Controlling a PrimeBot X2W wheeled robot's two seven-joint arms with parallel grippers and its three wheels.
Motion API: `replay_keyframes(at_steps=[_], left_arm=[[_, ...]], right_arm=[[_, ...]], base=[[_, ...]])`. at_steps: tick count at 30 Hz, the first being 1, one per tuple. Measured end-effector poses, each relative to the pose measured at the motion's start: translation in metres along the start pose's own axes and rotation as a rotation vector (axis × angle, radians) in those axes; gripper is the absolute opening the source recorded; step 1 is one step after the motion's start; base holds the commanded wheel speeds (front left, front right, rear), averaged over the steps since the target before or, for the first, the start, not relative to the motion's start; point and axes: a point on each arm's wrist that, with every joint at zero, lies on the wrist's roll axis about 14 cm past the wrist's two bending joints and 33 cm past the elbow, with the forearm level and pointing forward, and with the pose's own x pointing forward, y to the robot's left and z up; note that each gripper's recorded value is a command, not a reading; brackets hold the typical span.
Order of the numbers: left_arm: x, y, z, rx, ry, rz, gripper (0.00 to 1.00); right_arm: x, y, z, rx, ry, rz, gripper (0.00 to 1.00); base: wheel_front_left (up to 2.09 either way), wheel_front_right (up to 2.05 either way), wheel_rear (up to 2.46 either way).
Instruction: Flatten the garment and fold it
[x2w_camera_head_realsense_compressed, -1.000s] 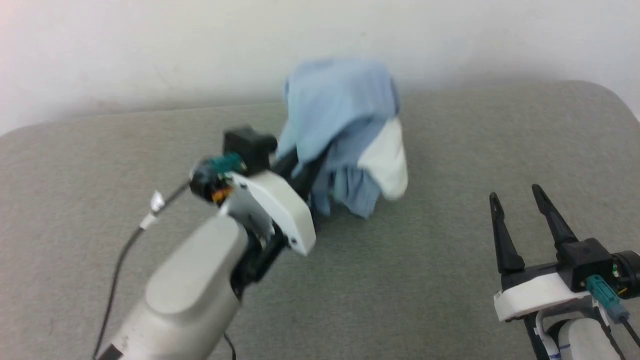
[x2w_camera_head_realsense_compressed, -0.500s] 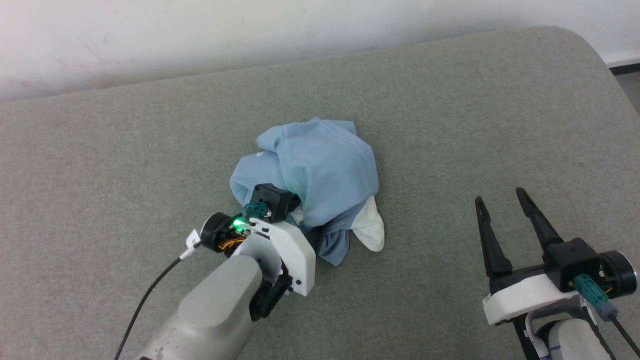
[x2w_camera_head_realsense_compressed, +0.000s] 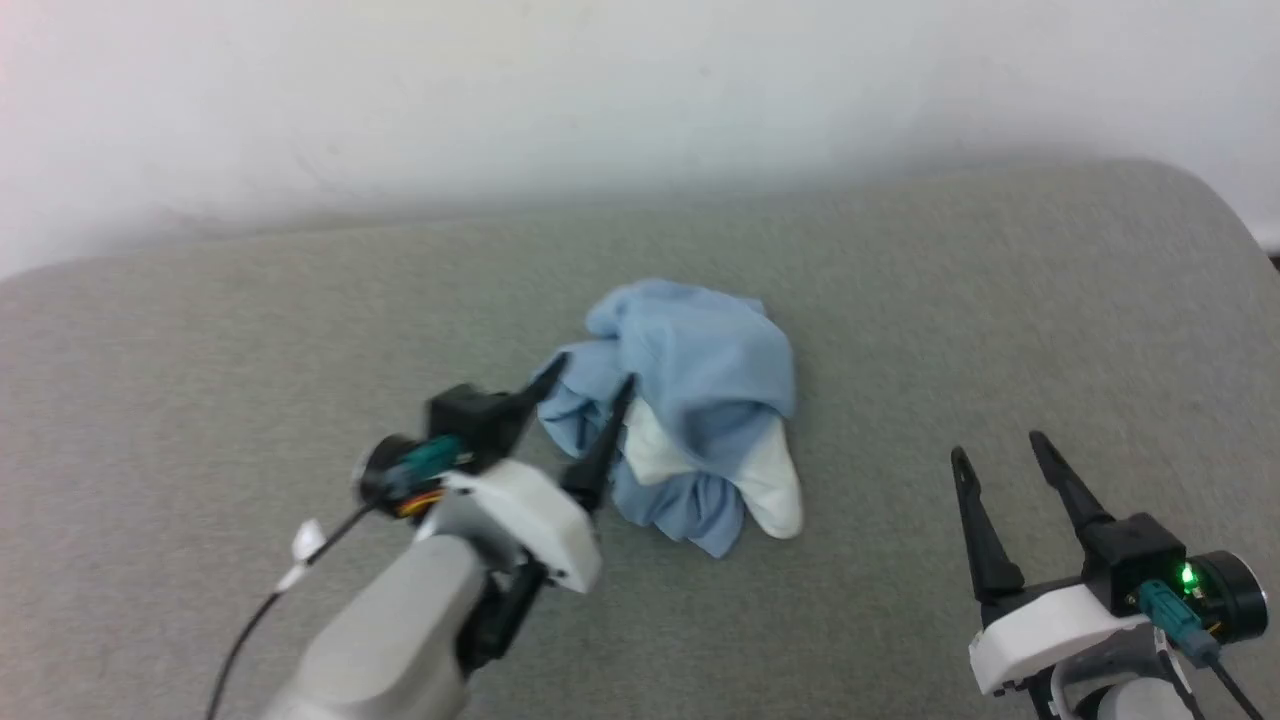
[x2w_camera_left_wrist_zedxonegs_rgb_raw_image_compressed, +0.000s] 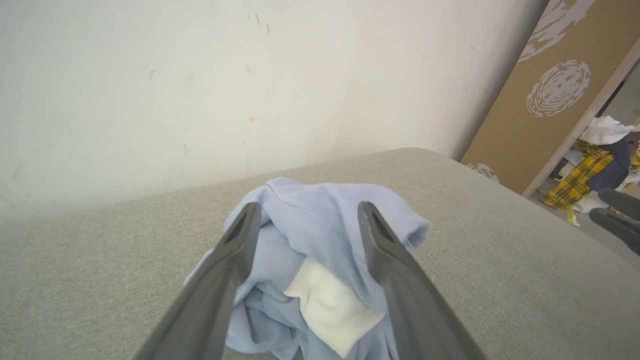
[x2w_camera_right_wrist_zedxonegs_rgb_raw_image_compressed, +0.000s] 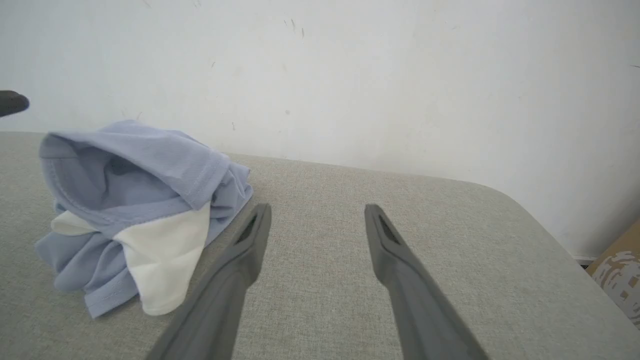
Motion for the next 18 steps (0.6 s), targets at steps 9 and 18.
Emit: replay_keyframes(at_steps=[9, 18], left_arm=[[-0.098, 0.087, 0.067, 0.019, -0.22, 0.375, 1.0], [-0.173, 0.089, 0.054, 0.063, -0.251, 0.544, 1.0]], right_arm=[[-0.001, 0.03, 0.028, 0.007, -0.085, 0.09, 1.0], [-0.007, 0.051, 0.04, 0.031, -0.12, 0.152, 1.0]], base=[[0.0, 0.0, 0.0], [0.0, 0.0, 0.0]])
